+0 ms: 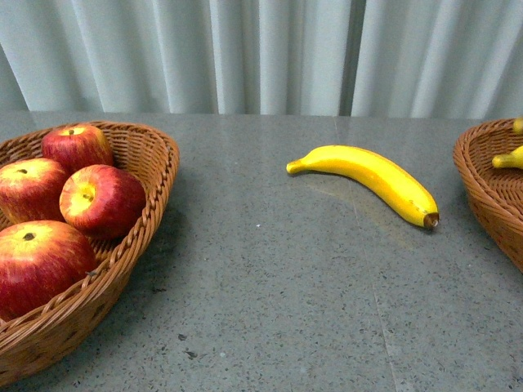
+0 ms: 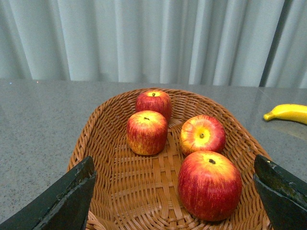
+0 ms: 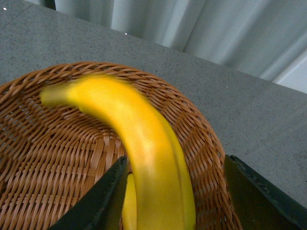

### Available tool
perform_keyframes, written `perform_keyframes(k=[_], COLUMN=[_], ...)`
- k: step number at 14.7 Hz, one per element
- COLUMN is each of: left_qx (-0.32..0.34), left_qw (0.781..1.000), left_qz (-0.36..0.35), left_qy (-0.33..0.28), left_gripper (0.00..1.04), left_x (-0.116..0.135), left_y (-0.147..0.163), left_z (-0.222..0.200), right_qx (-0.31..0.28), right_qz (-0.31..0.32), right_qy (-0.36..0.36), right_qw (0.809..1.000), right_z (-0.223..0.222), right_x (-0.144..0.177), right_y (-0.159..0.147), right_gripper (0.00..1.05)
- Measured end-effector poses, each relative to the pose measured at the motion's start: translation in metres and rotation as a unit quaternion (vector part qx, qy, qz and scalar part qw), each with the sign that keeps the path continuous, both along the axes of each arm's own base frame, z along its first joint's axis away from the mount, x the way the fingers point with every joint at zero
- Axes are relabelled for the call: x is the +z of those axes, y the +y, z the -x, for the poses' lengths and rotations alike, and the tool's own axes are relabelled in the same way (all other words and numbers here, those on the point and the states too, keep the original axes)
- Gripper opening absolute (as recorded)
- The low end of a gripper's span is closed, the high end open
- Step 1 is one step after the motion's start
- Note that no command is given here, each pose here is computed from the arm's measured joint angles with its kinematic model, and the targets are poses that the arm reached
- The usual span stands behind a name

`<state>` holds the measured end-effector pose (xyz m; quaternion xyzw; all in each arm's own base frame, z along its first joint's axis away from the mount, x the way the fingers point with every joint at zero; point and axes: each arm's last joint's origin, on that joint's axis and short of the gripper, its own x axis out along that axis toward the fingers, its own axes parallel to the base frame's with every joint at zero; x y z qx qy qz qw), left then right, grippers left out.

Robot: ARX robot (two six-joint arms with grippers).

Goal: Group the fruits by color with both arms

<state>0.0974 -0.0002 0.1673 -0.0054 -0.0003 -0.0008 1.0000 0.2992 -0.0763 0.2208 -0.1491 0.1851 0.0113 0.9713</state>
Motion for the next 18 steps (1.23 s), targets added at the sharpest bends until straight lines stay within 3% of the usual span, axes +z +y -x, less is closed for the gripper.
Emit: perform_keyframes(k=[3, 5, 6, 7, 12, 15, 18], left_qx=[0.0, 0.0, 0.0, 0.0, 0.0, 0.0, 0.0], left_qw=[1.0, 1.0, 1.0, 1.0, 1.0, 1.0, 1.0], left_qz=[0.0, 0.0, 0.0, 0.0, 0.0, 0.0, 0.0], left_qy=[0.0, 0.0, 0.0, 0.0, 0.0, 0.0, 0.0], left_gripper=[0.98, 0.98, 0.98, 0.98, 0.98, 0.98, 0.98], left_x=[0.0, 0.0, 0.0, 0.0, 0.0, 0.0, 0.0], left_y=[0.0, 0.0, 0.0, 0.0, 0.0, 0.0, 0.0], left_z=[0.0, 0.0, 0.0, 0.0, 0.0, 0.0, 0.0], right_qx=[0.003, 0.012, 0.031, 0.052, 0.189, 0.253, 0.267], right_qz=[0.0, -0.003, -0.011, -0.023, -0.087, -0.098, -0.083], right_qy=[-0.006, -0.014, -0.029, -0.044, -0.061, 0.02, 0.066], right_qw=[1.0, 1.0, 0.999, 0.997, 0.976, 0.962, 0.958], right_z=[0.002, 0.003, 0.001, -0.003, -0.038, -0.076, -0.099], right_x=[0.004, 0.012, 0.023, 0.032, 0.064, 0.032, 0.012], right_y=[0.001, 0.006, 0.018, 0.03, 0.128, 0.196, 0.214], right_gripper=[0.7, 0.83, 0.96, 1.0, 0.98, 0.98, 0.98])
